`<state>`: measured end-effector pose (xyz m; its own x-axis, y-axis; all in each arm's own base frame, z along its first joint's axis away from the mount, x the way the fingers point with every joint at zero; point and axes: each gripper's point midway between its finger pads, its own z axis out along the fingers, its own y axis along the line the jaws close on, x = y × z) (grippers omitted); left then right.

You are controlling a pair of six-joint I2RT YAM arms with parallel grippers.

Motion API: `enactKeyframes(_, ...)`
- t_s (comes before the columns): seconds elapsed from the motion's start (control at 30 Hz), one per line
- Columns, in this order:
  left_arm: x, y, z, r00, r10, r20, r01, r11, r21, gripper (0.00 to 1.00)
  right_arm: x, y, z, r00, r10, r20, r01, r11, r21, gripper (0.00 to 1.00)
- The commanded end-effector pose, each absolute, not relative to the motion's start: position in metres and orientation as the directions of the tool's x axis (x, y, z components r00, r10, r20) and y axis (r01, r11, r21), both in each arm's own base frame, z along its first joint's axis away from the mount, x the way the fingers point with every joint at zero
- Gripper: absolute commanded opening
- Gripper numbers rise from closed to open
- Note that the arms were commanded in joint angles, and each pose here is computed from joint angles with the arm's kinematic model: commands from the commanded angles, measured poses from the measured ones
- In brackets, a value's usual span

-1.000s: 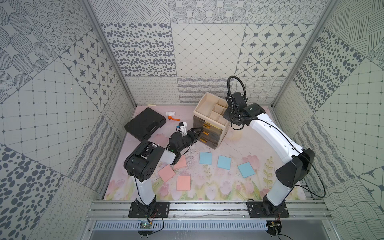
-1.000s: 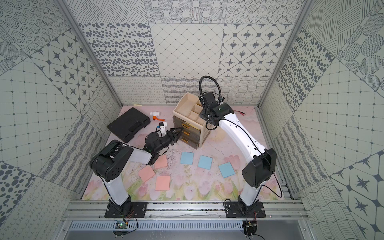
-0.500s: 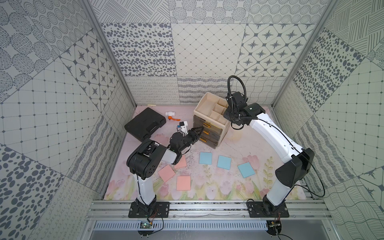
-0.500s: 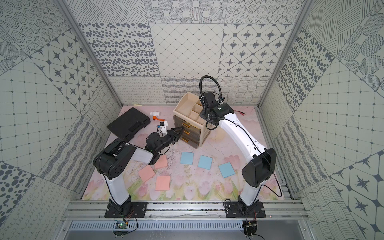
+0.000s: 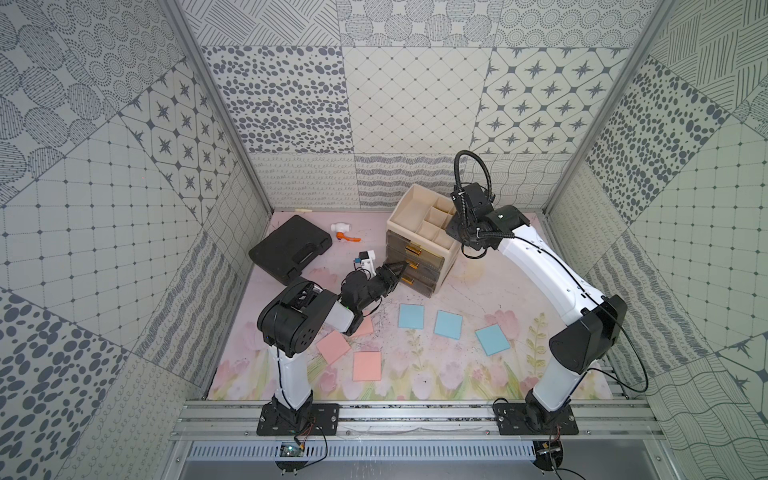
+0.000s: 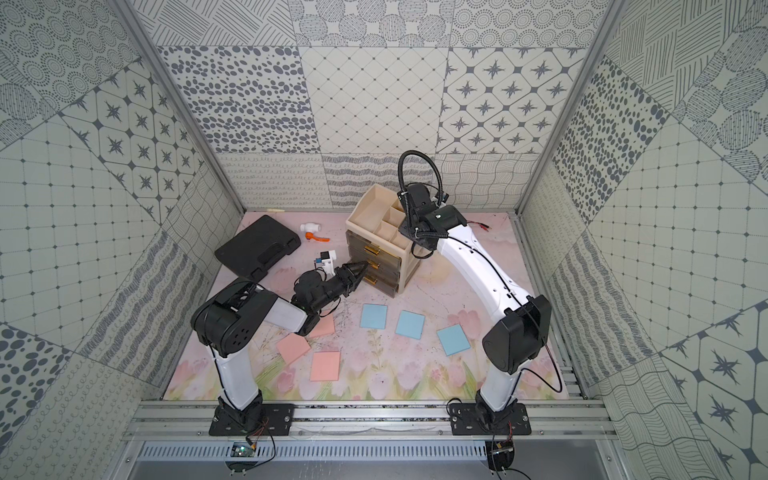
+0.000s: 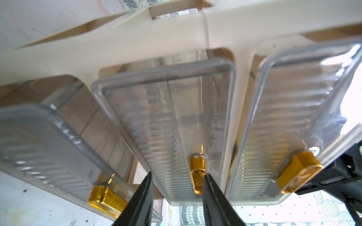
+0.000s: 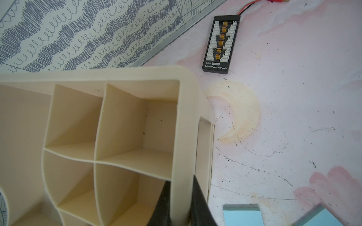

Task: Please put the sticky notes in the drawer by color
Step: Open the drawer in the storage box.

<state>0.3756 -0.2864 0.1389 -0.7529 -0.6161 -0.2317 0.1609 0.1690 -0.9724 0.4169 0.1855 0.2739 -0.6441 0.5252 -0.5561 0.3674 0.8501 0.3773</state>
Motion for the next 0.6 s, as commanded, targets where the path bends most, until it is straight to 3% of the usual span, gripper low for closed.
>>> enactKeyframes(0.0, 0.376, -0.288, 0.162, -0.73, -0.626, -0.276, 0.243, 0.141, -0.96, 0.44, 0.439, 0.206, 0.309, -0.563, 0.612, -0.555, 0.312, 0.779, 0.543, 0.0)
enactKeyframes(0.57, 0.387, -0.3, 0.166, -0.732, -0.61, -0.303, 0.258, 0.163, -0.952, 0.44, 0.437, 0.204, 0.316, -0.553, 0.618, -0.559, 0.302, 0.774, 0.557, 0.0)
